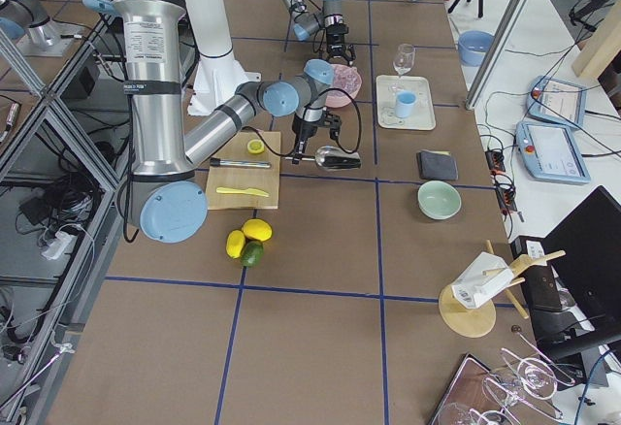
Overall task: Put ice in cup with scoop
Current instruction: 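Carry the empty scoop back beside the cutting board with the right gripper, then lower the scoop onto the table and open the right gripper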
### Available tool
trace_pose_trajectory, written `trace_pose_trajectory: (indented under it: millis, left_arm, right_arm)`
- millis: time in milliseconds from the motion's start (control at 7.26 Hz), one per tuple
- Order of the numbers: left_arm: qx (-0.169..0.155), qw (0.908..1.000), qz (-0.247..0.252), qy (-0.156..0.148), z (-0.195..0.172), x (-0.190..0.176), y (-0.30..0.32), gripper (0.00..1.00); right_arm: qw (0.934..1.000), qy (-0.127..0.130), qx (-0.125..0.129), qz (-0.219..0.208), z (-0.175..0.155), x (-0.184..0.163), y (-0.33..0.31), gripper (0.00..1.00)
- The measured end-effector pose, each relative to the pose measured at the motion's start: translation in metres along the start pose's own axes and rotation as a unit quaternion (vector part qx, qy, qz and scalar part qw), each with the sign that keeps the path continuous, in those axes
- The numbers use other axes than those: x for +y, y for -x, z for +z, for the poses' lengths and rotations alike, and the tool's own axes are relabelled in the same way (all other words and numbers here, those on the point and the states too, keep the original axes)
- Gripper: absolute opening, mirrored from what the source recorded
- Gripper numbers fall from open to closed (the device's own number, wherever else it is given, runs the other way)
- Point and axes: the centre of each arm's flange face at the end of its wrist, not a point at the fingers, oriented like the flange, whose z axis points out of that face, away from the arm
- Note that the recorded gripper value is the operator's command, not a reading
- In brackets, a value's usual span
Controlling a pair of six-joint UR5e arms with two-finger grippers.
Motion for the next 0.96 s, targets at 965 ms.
trace_pose_trajectory:
  millis: [965]
  left_arm:
    - [0.0,1.0,0.0,-0.001,0.0,0.0,0.0,1.0]
  right_arm:
    - [0.9997,0.005,-0.022,0.013,0.079,0.009,-0.013,0.0]
